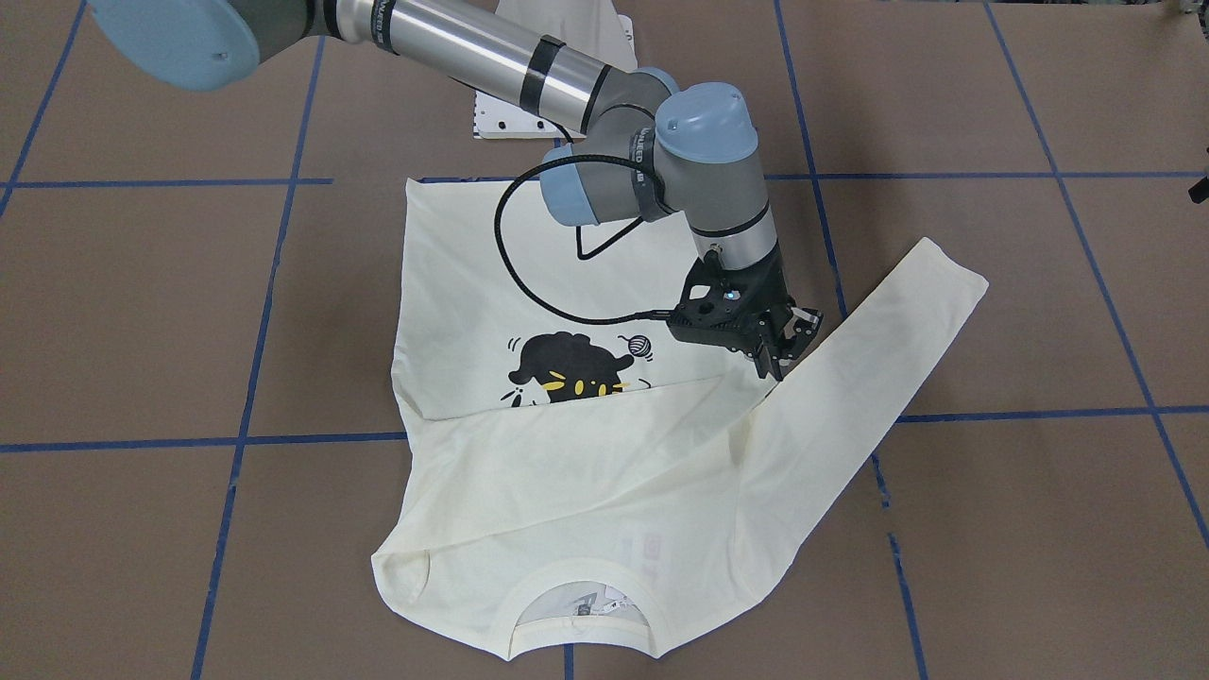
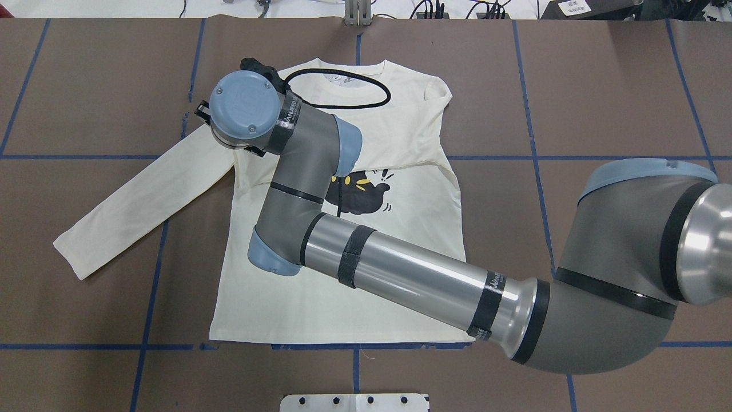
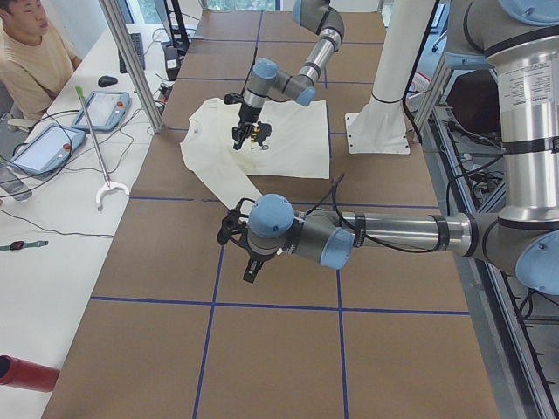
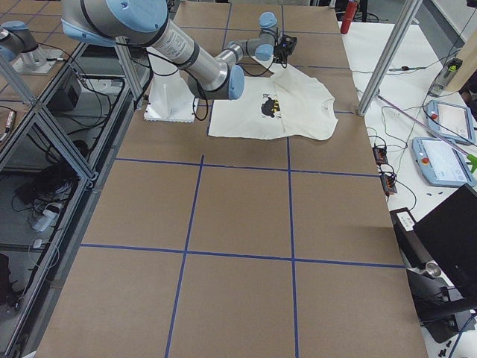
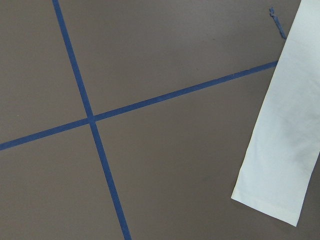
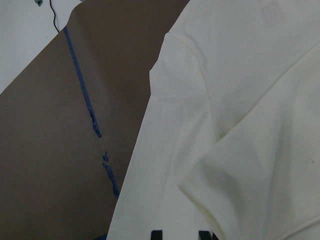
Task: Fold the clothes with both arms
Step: 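Grasp the sleeve with the right gripper and fold it across the chest, then open the right gripper and withdraw it from the folded sleeve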
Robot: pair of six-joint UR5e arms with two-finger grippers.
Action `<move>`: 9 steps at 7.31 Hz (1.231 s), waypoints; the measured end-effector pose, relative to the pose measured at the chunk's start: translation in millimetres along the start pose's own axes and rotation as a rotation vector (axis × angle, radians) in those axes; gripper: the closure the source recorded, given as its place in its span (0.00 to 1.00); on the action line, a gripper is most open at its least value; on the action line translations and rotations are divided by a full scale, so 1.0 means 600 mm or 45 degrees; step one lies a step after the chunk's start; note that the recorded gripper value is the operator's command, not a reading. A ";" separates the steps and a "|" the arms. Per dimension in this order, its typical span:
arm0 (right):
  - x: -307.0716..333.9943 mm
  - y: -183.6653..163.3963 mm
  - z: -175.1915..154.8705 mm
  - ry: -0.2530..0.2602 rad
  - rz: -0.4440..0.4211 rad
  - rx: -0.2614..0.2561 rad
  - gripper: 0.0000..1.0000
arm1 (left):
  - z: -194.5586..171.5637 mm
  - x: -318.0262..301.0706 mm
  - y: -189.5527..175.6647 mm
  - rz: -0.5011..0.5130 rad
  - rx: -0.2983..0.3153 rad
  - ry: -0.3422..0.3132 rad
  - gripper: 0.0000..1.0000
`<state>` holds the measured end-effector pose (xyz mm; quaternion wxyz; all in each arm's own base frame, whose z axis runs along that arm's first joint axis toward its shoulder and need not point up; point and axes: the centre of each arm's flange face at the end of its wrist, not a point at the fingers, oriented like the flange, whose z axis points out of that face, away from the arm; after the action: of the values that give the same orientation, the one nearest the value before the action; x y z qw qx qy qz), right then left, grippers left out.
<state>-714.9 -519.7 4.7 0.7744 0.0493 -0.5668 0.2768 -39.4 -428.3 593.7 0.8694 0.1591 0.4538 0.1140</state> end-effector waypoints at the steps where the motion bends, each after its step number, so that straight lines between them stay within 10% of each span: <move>1: -0.013 0.016 -0.001 -0.006 -0.003 -0.002 0.02 | -0.001 0.004 -0.006 0.013 0.012 0.000 0.00; 4: 0.008 -0.084 -0.077 -0.039 0.099 -0.048 0.01 | 0.033 0.040 -0.042 -0.050 0.036 0.025 0.00; 9: 0.384 -0.420 -0.262 0.101 0.074 -0.104 0.01 | 0.209 0.072 -0.065 -0.243 -0.118 0.109 0.00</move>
<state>-412.2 -584.9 217.5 0.7892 -0.0099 -0.5478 0.2775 90.5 -471.4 614.0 0.8624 0.0698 0.4980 0.0582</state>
